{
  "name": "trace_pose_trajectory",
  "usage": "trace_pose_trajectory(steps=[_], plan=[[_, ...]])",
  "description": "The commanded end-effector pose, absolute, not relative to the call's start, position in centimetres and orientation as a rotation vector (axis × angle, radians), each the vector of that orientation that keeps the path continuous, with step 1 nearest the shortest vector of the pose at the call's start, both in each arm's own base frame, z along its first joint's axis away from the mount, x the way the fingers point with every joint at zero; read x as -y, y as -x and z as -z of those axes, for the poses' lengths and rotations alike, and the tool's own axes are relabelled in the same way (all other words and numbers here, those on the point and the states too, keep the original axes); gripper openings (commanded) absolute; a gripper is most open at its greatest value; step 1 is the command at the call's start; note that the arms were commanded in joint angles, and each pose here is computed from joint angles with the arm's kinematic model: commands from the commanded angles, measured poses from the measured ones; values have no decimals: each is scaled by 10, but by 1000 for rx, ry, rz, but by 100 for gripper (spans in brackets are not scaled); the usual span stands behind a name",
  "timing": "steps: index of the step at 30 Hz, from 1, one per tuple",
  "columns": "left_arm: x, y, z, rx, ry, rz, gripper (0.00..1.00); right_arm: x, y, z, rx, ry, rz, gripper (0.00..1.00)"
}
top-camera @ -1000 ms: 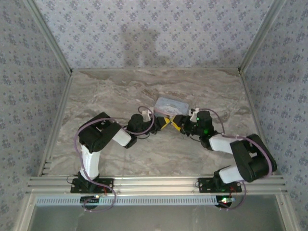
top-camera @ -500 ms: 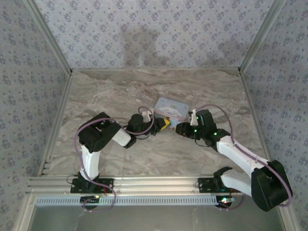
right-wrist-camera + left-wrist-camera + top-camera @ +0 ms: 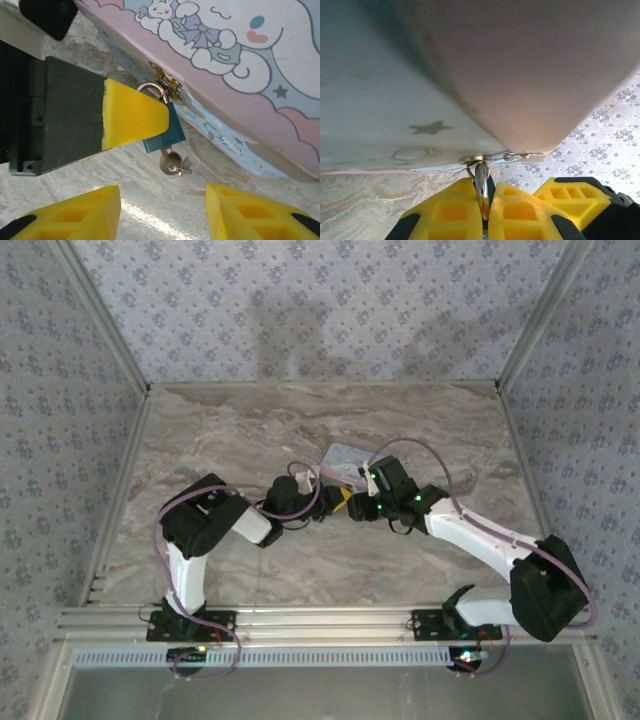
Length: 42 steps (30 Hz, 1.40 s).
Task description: Unlock a padlock with a key
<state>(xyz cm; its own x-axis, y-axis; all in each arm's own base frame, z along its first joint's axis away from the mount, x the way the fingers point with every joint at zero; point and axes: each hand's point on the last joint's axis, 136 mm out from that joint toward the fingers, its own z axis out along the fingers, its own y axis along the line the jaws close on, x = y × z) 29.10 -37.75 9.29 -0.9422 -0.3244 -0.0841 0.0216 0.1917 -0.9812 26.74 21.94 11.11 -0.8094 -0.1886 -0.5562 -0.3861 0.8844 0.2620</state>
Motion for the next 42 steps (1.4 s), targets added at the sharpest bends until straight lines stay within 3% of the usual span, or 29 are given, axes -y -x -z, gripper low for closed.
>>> trace_pose_trajectory(steps=[1,17,23,29,34,38,42], plan=[[381,-295,-135,-2075,193,1894,0,-215,-274,-112,-2512,487,-360,50],[384,-295,-145,-2054,178,1928,0,-228,-281,-93,-2535,639,-216,48],[384,-295,-147,-2051,174,1935,0,-234,-285,-93,-2527,677,-186,39],[385,-296,-148,-2046,170,1940,0,-237,-285,-89,-2542,721,-169,37],[385,-296,-148,-2047,169,1940,0,-237,-284,-89,-2542,723,-175,24],[382,-297,-143,-2062,177,1927,0,-244,-278,-93,-2542,763,-240,4],[380,-296,-138,-2074,180,1916,0,-249,-272,-94,-2556,785,-318,2]])
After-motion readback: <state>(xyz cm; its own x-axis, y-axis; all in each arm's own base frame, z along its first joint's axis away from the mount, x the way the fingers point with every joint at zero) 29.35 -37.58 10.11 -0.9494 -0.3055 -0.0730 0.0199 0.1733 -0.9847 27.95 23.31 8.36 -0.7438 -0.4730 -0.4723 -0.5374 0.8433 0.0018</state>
